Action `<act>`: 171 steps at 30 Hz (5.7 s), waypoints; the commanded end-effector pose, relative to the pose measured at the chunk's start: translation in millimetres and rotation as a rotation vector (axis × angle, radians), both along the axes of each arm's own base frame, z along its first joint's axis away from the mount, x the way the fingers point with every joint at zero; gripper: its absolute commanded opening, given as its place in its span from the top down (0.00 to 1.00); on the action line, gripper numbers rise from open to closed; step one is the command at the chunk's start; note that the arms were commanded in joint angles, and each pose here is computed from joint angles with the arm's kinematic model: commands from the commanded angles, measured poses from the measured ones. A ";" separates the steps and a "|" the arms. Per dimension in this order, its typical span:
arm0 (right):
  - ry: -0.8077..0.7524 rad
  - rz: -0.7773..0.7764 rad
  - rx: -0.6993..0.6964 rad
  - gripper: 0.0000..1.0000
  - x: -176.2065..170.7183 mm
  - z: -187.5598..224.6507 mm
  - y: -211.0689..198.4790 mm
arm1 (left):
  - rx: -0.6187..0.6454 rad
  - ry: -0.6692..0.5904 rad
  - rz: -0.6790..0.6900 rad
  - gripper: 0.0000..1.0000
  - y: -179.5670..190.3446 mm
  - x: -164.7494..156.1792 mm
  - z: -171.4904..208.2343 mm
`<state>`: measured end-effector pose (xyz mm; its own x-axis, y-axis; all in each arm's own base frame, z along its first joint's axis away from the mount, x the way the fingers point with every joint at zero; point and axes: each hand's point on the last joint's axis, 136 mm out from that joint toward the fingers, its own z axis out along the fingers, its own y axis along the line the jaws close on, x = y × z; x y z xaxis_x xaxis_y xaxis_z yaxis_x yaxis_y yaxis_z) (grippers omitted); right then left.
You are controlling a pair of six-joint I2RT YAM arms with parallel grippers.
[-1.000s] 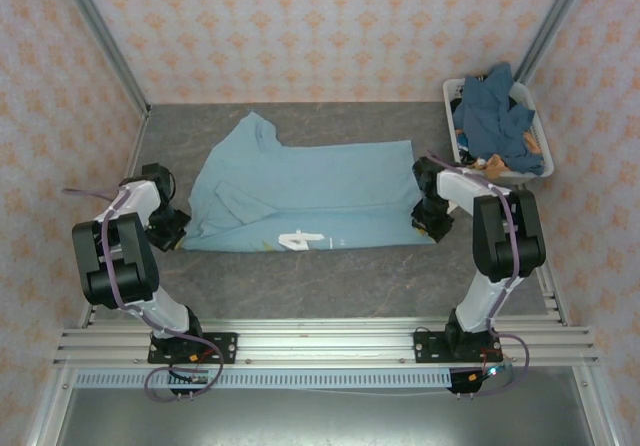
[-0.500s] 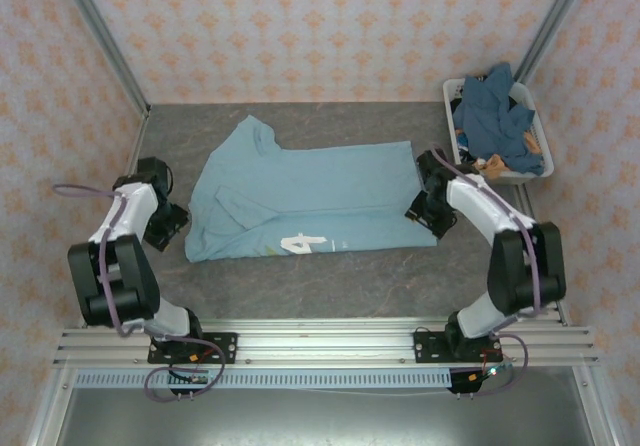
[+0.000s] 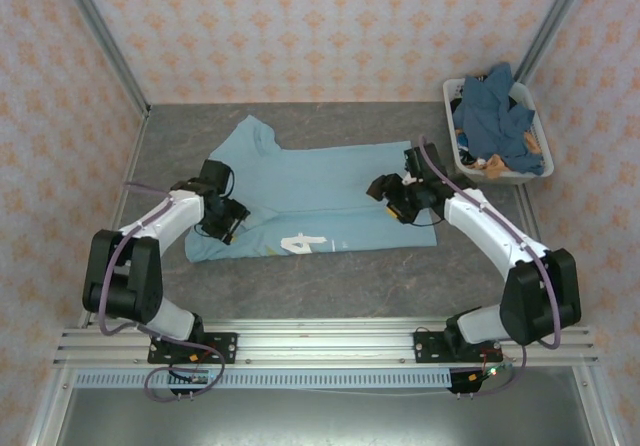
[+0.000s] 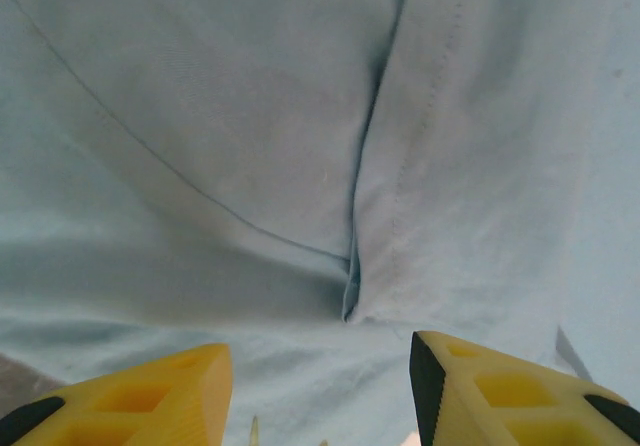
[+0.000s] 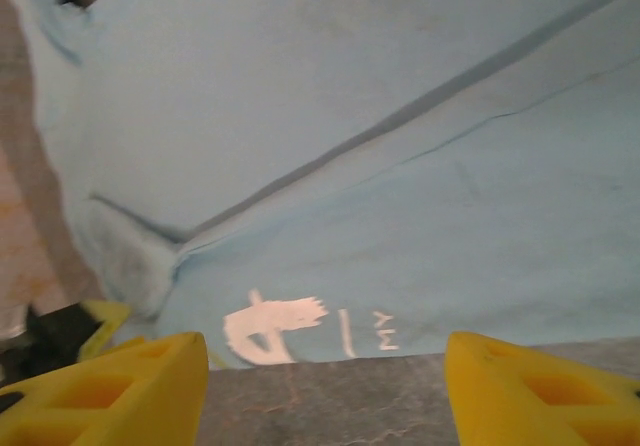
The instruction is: Fold and stack the t-shirts
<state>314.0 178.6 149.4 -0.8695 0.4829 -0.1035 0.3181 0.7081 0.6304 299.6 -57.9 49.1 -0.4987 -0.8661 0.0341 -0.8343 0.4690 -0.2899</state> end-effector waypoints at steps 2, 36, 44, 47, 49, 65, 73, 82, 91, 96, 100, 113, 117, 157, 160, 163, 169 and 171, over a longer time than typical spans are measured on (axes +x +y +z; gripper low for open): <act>-0.017 0.046 0.110 0.36 2.6 9.5 24.9 | -0.051 -0.035 0.044 0.52 -10.4 13.9 -8.0; 0.004 -0.003 0.072 0.39 -4.1 3.8 13.8 | 0.285 0.011 -0.515 1.00 -52.5 97.2 30.6; 0.019 0.000 0.065 0.39 -11.2 0.9 11.5 | 0.400 0.053 -0.712 1.00 -76.8 112.9 25.3; 0.025 0.002 0.067 0.39 -13.5 -0.8 10.9 | 0.444 0.076 -0.765 1.00 -80.1 115.8 21.0; 0.030 0.003 0.067 0.39 -15.6 -2.4 10.5 | 0.470 0.082 -0.786 1.00 -80.3 118.7 20.0; 0.037 0.015 0.108 0.38 -18.6 -5.3 16.8 | 0.326 -0.178 -0.424 0.33 -36.0 121.6 69.8; -0.034 0.139 0.184 0.34 -12.5 15.6 49.8 | 0.034 -0.253 -0.055 0.25 -5.6 139.7 47.9; -0.031 0.152 0.177 0.34 -1.9 15.6 63.9 | -0.005 -0.085 0.078 0.24 -5.3 140.1 2.2; -0.008 0.149 0.162 0.34 -3.0 7.1 62.3 | 0.167 -0.060 0.003 0.35 23.9 166.1 2.4; 0.003 0.146 0.155 0.34 -2.1 3.8 62.3 | 0.170 -0.054 -0.057 0.41 22.6 185.3 -6.2; 0.000 0.144 0.153 0.35 1.0 4.8 63.1 | 0.156 -0.133 -0.119 0.45 16.4 210.5 8.0; 0.114 0.045 -0.087 0.52 -0.8 -38.9 8.4 | 0.236 -0.024 -0.173 0.56 40.4 65.3 71.7; 0.168 0.038 -0.193 0.60 -4.2 -50.2 -23.3 | 0.248 0.120 -0.178 0.60 59.4 -12.4 49.2; 0.579 0.039 -0.709 0.86 -62.6 -140.6 -121.7 | 0.148 0.260 0.377 1.00 147.5 -90.1 -6.8; 0.578 0.041 -0.699 0.86 -62.8 -141.6 -120.1 | 0.124 0.313 0.361 1.00 145.4 -94.6 -17.5; 0.577 0.042 -0.690 0.86 -63.1 -140.5 -118.7 | 0.112 0.347 0.357 0.95 142.8 -98.6 -24.6; 0.557 0.036 -0.660 0.81 -62.9 -127.1 -115.0 | 0.148 0.274 0.347 0.62 145.0 -90.1 -3.6; 0.542 0.033 -0.658 0.79 -61.9 -119.9 -115.2 | 0.209 0.229 0.296 0.56 146.0 -80.4 17.4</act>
